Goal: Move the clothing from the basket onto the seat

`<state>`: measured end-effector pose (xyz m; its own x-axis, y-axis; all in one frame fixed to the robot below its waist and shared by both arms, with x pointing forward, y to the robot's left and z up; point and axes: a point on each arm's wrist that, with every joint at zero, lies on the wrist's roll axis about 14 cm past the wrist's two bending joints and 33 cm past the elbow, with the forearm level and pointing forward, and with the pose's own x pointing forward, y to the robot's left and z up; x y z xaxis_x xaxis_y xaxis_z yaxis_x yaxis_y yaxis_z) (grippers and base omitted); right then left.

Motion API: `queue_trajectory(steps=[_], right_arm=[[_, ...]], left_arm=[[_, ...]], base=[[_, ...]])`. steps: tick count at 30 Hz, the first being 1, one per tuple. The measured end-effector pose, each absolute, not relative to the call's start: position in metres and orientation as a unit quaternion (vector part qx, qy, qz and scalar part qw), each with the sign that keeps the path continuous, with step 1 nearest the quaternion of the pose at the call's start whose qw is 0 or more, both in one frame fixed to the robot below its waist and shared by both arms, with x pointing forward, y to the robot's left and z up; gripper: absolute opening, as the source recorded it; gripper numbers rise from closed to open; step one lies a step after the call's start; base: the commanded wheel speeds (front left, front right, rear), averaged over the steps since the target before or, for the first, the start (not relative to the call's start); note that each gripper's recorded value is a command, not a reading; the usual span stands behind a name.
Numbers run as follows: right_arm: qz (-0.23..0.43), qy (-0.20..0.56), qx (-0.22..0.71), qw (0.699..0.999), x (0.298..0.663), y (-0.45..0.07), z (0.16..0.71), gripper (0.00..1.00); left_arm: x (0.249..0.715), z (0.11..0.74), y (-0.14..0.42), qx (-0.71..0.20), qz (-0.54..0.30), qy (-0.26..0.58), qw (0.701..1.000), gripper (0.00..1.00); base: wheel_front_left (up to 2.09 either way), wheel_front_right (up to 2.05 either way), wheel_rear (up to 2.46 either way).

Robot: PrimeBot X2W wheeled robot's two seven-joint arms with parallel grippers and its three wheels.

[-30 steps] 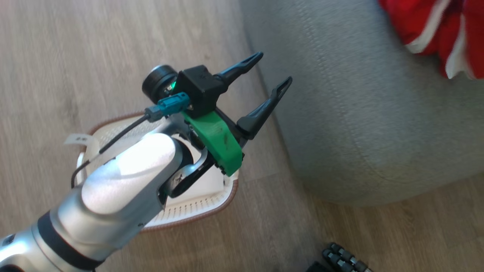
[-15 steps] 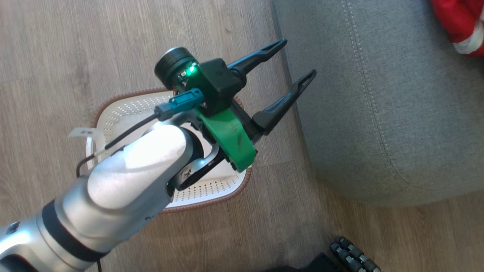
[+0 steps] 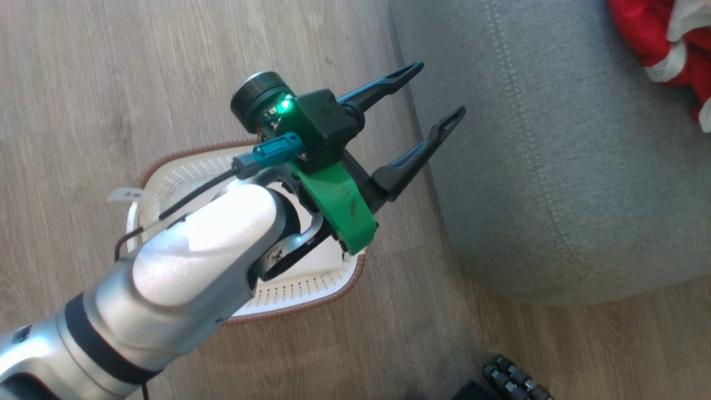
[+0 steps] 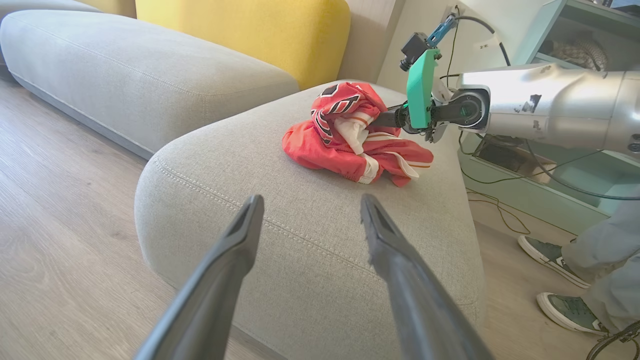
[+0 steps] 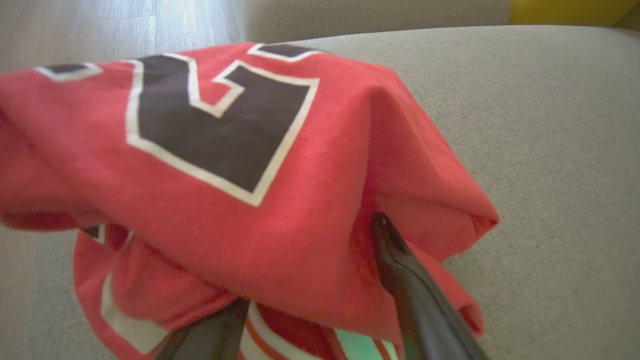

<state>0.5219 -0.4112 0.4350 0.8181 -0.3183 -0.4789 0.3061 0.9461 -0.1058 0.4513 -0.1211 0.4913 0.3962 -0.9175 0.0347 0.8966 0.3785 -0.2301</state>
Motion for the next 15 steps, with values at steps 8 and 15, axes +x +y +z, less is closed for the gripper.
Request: queue_trajectory(steps=[8, 15], right_arm=[[-0.156, 0.216, -0.021, 0.964, 0.514, -0.414, 0.479, 1.00], [-0.138, 0.159, -0.029, 0.977, 0.499, -0.412, 0.528, 1.00]], left_arm=[[0.440, 0.511, -0.123, -0.104, -0.548, 0.033, 0.829, 1.00], [0.423, 0.527, -0.122, -0.105, -0.542, 0.026, 0.833, 1.00]], base=[[0.00, 0.00, 0.00], [0.00, 0.00, 0.00]])
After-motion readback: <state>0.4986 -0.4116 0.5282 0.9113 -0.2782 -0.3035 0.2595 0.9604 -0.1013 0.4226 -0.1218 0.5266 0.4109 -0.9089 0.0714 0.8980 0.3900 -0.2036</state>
